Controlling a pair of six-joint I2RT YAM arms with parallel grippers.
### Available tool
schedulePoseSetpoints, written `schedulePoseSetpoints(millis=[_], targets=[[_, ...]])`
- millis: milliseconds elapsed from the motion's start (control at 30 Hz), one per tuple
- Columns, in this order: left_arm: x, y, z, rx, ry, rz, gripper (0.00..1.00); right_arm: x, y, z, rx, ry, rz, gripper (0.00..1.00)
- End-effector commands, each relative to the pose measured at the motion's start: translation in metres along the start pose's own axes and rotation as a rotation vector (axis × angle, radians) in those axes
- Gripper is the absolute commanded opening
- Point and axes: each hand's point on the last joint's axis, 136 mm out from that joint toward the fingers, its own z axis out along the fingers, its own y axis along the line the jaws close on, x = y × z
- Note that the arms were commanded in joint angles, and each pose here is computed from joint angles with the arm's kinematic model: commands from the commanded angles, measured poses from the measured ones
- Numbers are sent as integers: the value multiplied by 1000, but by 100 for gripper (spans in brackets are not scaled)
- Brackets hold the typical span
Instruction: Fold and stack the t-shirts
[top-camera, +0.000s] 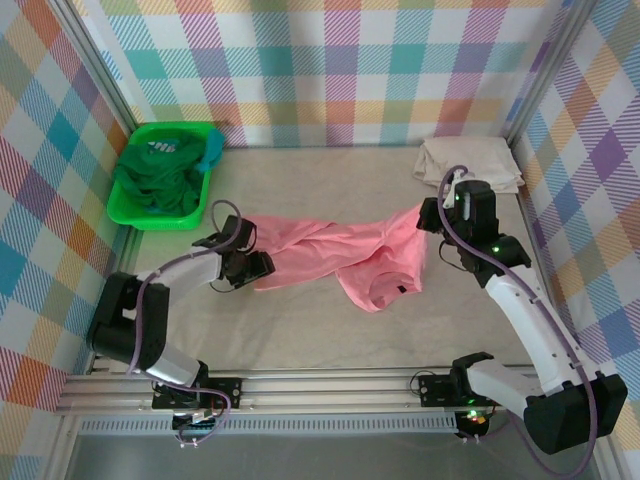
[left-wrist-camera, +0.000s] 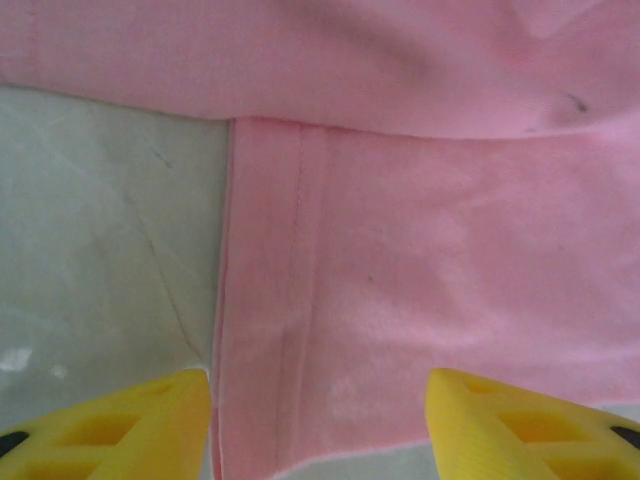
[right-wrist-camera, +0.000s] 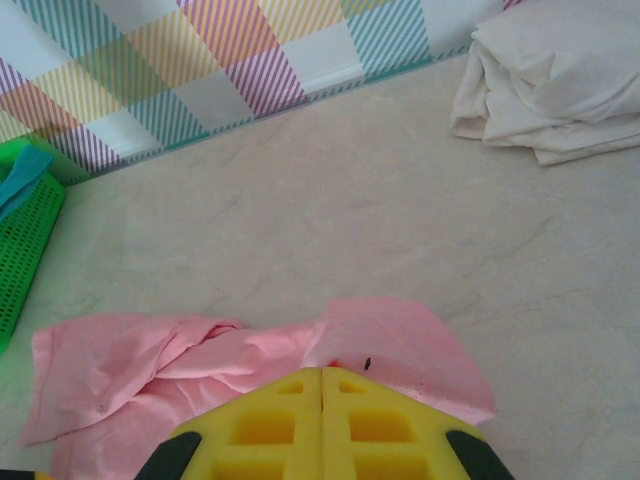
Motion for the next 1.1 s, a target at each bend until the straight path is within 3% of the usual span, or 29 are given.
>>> schedulePoseSetpoints(millis=[0, 133, 300, 433, 567, 667, 800, 1067], targets=[[-7, -11, 2, 25, -19, 10, 59, -5, 2, -6, -20, -36, 17, 0], [8, -12, 11, -18, 28, 35, 58, -5, 1, -6, -17, -36, 18, 0], [23, -4, 14, -51, 32, 26, 44, -4, 2, -4, -20, -30, 24, 0], [16, -3, 16, -63, 0, 45, 17, -3, 2, -4, -21, -28, 34, 0], [8, -13, 15, -13, -28, 43, 0, 1, 3, -6, -28, -2, 43, 0], [-3, -24, 1, 49, -57, 38, 0, 5, -5, -14, -2, -20, 44, 0], [-21, -26, -43, 67, -183, 50, 0, 5, -12, -25, 5, -49, 56, 0], [-37, -21, -148, 125, -431, 62, 0, -12, 17, -59, -154, -133, -16, 0]])
